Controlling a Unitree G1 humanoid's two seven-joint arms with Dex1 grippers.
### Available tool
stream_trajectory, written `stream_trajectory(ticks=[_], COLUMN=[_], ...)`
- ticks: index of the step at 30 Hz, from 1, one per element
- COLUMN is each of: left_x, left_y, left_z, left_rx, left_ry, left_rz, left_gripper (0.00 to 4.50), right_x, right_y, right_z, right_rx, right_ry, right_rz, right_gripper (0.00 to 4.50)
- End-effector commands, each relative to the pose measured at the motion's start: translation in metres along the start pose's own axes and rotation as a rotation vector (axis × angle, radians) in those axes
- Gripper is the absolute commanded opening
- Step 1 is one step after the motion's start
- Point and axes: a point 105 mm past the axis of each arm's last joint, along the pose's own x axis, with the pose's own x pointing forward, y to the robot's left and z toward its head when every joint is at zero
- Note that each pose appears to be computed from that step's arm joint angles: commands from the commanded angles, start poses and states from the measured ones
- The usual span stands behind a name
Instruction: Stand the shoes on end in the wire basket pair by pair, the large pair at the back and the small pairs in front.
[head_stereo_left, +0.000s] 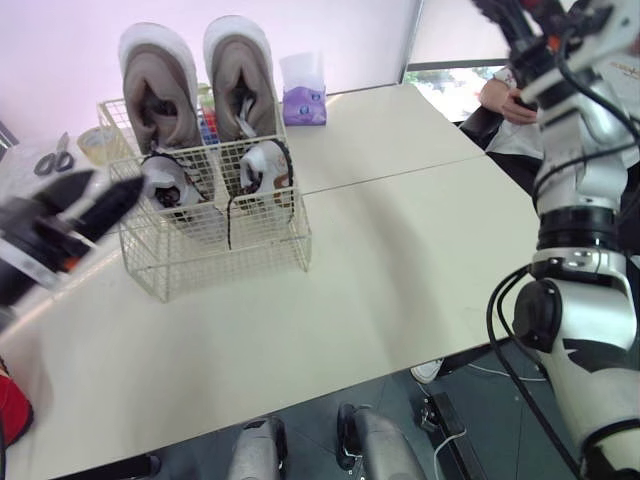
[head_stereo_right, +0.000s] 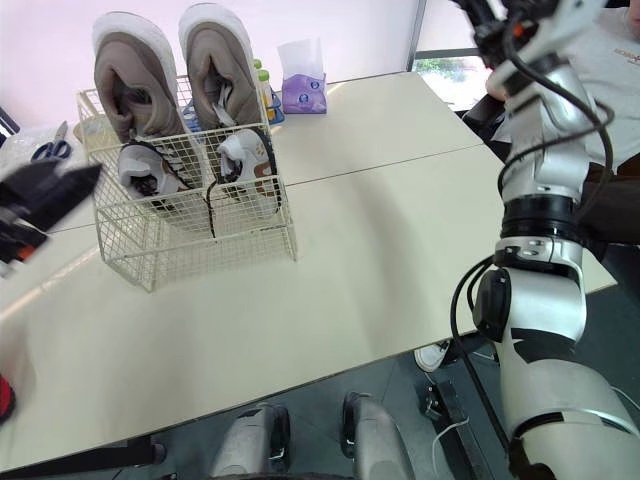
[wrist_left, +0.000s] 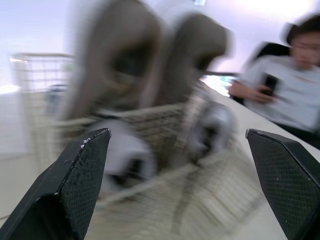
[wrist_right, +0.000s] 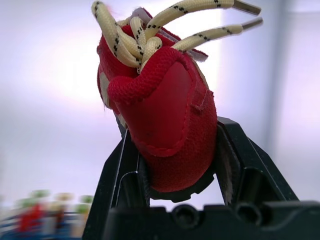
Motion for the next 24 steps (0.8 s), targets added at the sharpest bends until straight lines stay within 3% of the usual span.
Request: stream_trajectory(ticks=[1, 6, 10, 24], left_x=[-0.012, -0.01, -0.003, 0.027], left_y=[-0.004, -0.022, -0.049, -0.074], left_z=[0.034, 0.055, 0.061, 0.035], left_rx=[-0.069, -0.088, -0.088, -0.205], left_ry=[-0.051, -0.031, -0.041, -0.009], left_rz=[-0.123, -0.255, -0.379, -0.555], left_gripper=[4.5, 4.5, 4.5, 4.5], right_x=[0.026, 0.031, 0.037, 0.043], right_y=[0.063, 0.106, 0.117, 0.145], right_z=[0.037, 0.041, 0.036, 0.032], right_rx=[-0.017, -0.022, -0.036, -0.07], right_ry=[-0.108, -0.136, -0.151, -0.213], right_rz=[0.368, 0.625, 0.694, 0.793], right_gripper=[1.35, 1.35, 1.35, 1.35])
